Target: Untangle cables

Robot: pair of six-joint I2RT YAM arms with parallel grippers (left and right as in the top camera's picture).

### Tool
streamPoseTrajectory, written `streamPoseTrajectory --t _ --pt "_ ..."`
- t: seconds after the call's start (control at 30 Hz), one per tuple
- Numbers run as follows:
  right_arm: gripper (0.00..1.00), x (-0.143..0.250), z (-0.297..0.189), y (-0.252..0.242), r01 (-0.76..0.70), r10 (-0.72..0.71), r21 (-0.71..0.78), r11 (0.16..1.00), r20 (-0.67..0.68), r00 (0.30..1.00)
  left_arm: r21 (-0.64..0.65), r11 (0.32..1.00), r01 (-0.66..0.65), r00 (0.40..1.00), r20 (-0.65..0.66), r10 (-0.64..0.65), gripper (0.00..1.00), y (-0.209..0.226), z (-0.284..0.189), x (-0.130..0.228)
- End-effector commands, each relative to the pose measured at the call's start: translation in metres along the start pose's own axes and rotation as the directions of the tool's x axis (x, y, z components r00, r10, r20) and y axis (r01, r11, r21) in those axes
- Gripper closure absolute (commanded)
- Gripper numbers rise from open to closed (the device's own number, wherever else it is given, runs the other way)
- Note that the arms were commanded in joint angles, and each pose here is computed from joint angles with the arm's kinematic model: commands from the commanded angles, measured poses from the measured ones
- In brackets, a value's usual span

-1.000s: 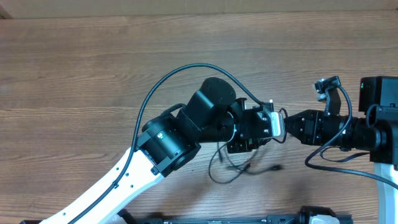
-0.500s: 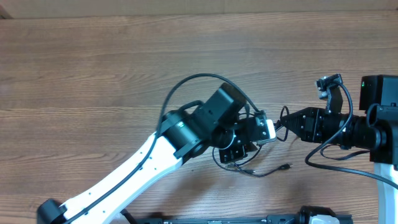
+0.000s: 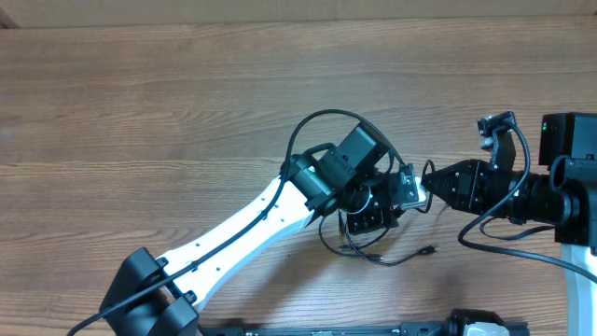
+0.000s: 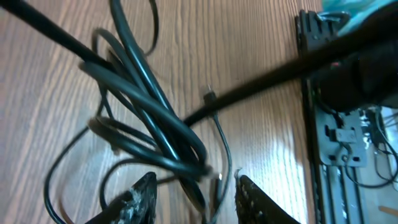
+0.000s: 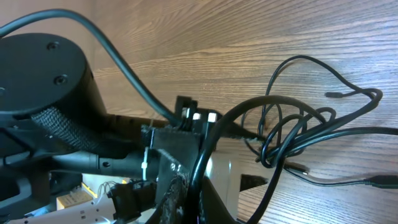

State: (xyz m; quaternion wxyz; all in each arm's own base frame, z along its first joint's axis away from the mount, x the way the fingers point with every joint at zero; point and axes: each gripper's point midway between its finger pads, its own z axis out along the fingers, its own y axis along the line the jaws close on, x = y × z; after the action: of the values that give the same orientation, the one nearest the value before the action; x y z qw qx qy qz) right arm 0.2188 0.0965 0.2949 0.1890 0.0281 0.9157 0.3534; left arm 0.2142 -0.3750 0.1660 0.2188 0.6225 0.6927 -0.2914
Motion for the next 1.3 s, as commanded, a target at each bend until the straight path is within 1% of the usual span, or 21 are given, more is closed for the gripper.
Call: streamPoseTrajectory --t 0.0,0.17,0.23,0.3,0.33,0.4,0.57,0.67,0.7,0.73,0.8,0.87,0.9,0.93,1.0,1.07,1.1,1.13,1.2,1.23,1.27 --pt "0.96 -0.001 -0.002 0.007 0.014 -0.014 -0.024 1.000 0.008 1.000 0.012 0.999 -0.033 0.999 0.028 0.032 0.59 0.000 0.004 -0.005" --pt "0.96 0.000 -0.002 0.007 0.014 -0.013 -0.024 1.000 0.007 1.000 0.008 0.999 -0.040 0.998 0.040 0.040 0.61 0.005 0.011 -0.008" --pt "0.96 0.000 -0.002 0.007 0.014 -0.013 -0.024 1.000 0.007 1.000 0.035 0.999 -0.031 0.999 0.036 0.030 0.62 0.004 0.019 -0.004" --pt "0.96 0.000 -0.002 0.007 0.014 -0.013 -0.024 1.000 0.007 1.000 0.056 0.998 -0.025 0.999 0.034 0.023 0.70 0.004 0.026 -0.002" --pt "0.96 0.000 -0.002 0.007 0.014 -0.013 -0.024 1.000 0.007 1.000 0.060 0.998 -0.024 0.999 0.034 0.022 0.76 0.005 0.029 -0.001" --pt "0.96 0.000 -0.002 0.007 0.014 -0.013 -0.024 1.000 0.007 1.000 0.072 0.997 -0.020 0.999 0.037 0.018 0.96 0.004 0.032 -0.001" --pt "0.96 -0.001 -0.002 0.007 0.014 -0.014 -0.023 1.000 0.008 1.000 0.084 0.996 -0.009 0.999 0.040 0.005 0.96 0.001 0.028 -0.002" --pt "0.96 -0.002 -0.002 0.002 0.012 -0.012 0.003 1.000 0.015 1.000 0.071 0.997 -0.005 1.000 0.027 0.003 0.96 -0.005 0.014 -0.002" --pt "0.96 -0.003 -0.002 0.000 0.008 -0.009 0.018 1.000 0.017 1.000 0.041 0.999 -0.008 1.000 0.017 0.007 0.96 -0.005 0.004 -0.002" --pt "0.96 -0.004 -0.002 -0.004 -0.014 0.014 0.038 0.999 0.024 1.000 -0.025 1.000 -0.015 1.000 0.000 0.015 0.96 -0.002 -0.011 -0.001" --pt "0.96 -0.006 -0.002 -0.004 -0.017 0.016 0.037 0.999 0.031 0.999 -0.095 0.995 -0.028 1.000 -0.013 0.026 0.96 0.001 -0.028 -0.002" --pt "0.96 -0.009 -0.002 -0.003 -0.023 0.022 0.035 0.999 0.042 0.999 -0.214 0.975 -0.058 0.998 -0.028 0.054 0.96 0.005 -0.060 -0.003" --pt "0.96 -0.009 -0.002 -0.003 -0.021 0.019 0.034 0.999 0.045 0.999 -0.241 0.968 -0.073 0.997 -0.031 0.067 0.96 0.006 -0.068 -0.003" --pt "0.96 -0.010 -0.002 -0.003 -0.021 0.020 0.034 0.999 0.045 0.999 -0.267 0.957 -0.112 0.994 -0.033 0.107 0.96 0.003 -0.080 -0.005" --pt "0.91 -0.010 -0.001 -0.007 -0.027 0.025 0.052 0.998 0.042 0.999 -0.314 0.934 -0.173 0.985 -0.037 0.169 0.96 0.001 -0.099 -0.009" --pt "0.88 -0.007 0.001 -0.015 -0.046 0.044 0.090 0.995 0.026 0.999 -0.384 0.903 -0.192 0.980 -0.024 0.198 0.96 0.004 -0.117 -0.016" --pt "0.79 -0.006 0.001 -0.019 -0.056 0.054 0.108 0.993 0.018 0.998 -0.399 0.896 -0.195 0.978 -0.011 0.208 0.96 0.005 -0.121 -0.020" --pt "0.62 -0.004 0.001 -0.021 -0.058 0.057 0.120 0.991 0.009 0.998 -0.412 0.888 -0.206 0.974 0.003 0.227 0.96 0.006 -0.124 -0.025" --pt "0.43 -0.002 0.001 -0.021 -0.057 0.057 0.121 0.991 0.002 0.998 -0.412 0.876 -0.253 0.963 -0.017 0.270 0.96 0.005 -0.124 -0.025" --pt "0.23 -0.002 0.001 -0.022 -0.058 0.059 0.122 0.991 0.000 0.998 -0.407 0.861 -0.306 0.948 -0.044 0.316 0.96 0.005 -0.124 -0.024" --pt "0.14 -0.001 0.001 -0.021 -0.060 0.061 0.122 0.991 -0.002 0.998 -0.404 0.852 -0.333 0.939 -0.057 0.339 0.96 0.005 -0.124 -0.023"
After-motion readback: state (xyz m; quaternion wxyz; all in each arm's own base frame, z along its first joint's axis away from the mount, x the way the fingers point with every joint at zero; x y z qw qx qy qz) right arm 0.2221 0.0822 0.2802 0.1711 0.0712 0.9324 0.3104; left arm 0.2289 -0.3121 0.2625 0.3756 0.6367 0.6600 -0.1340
